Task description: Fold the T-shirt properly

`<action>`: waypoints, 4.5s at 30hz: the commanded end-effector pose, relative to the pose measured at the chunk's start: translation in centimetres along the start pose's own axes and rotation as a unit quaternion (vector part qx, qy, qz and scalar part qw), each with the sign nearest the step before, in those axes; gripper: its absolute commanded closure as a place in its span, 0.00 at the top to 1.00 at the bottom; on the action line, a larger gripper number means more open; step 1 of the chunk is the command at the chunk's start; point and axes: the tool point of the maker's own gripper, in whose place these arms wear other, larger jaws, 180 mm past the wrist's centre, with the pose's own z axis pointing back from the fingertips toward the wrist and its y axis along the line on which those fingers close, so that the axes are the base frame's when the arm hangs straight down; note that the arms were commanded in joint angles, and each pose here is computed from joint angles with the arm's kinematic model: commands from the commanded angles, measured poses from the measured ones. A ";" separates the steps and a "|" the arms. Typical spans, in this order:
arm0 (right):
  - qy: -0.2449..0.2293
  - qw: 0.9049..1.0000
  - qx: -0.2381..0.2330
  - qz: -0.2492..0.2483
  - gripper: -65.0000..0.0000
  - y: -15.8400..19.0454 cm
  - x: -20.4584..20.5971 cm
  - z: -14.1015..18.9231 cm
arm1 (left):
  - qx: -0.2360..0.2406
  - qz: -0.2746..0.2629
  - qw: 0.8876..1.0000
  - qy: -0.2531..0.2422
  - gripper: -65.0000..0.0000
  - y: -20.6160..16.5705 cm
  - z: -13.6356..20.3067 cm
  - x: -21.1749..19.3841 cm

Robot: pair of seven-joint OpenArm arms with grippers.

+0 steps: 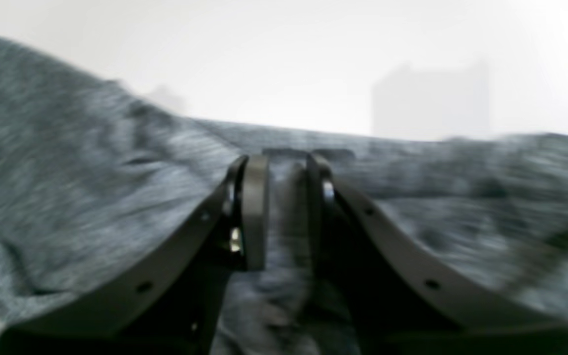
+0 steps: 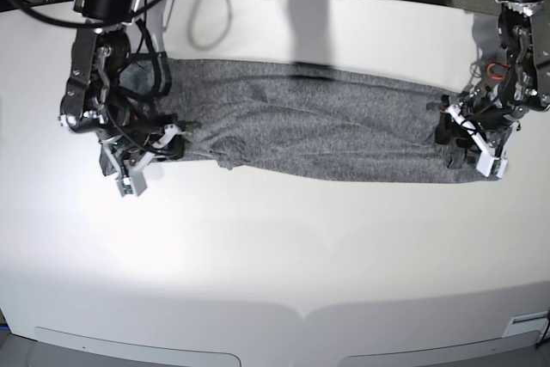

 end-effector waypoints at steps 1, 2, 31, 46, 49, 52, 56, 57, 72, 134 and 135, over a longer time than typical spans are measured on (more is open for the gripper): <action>-0.032 0.999 0.007 0.003 0.22 0.0 2.6 0.5 | 0.023 -0.003 0.998 0.050 0.42 1.1 0.3 -2.1; -0.034 0.999 0.017 -0.004 0.22 0.3 2.9 0.5 | 0.022 -0.003 0.999 0.050 0.42 1.1 0.3 -2.1; -0.171 0.982 0.047 0.060 0.22 4.2 11.6 6.7 | 0.023 -0.007 0.998 -0.060 0.42 1.1 0.3 1.9; -0.165 0.983 0.046 0.061 0.22 4.1 11.4 6.6 | 0.034 -0.103 0.984 -0.140 0.42 -1.5 4.5 11.5; -0.161 0.984 0.046 0.061 0.22 4.1 11.2 6.5 | 0.034 -0.113 0.981 -0.154 0.42 -1.9 5.1 12.4; -0.160 0.984 0.046 0.061 0.22 4.1 11.2 6.5 | 0.034 -0.115 0.980 -0.157 0.46 -2.0 5.3 12.6; -0.159 0.984 0.046 0.061 0.22 4.1 11.2 6.5 | 0.034 -0.115 0.980 -0.160 0.70 -2.1 5.3 12.7; -0.159 0.984 0.046 0.061 0.22 4.1 11.2 6.5 | 0.034 -0.115 0.980 -0.161 0.70 -2.1 5.3 12.7; -0.154 0.985 0.046 0.061 0.22 4.1 11.0 6.5 | 0.124 -0.179 0.973 -0.076 0.69 3.1 6.7 11.1; -0.287 0.938 0.041 0.189 0.22 15.7 12.7 8.4 | -0.099 0.069 0.992 -0.039 0.69 5.6 3.2 12.4; -0.278 0.941 0.041 0.187 0.22 16.0 11.6 7.9 | -0.099 0.069 0.992 -0.039 0.69 5.6 3.2 12.4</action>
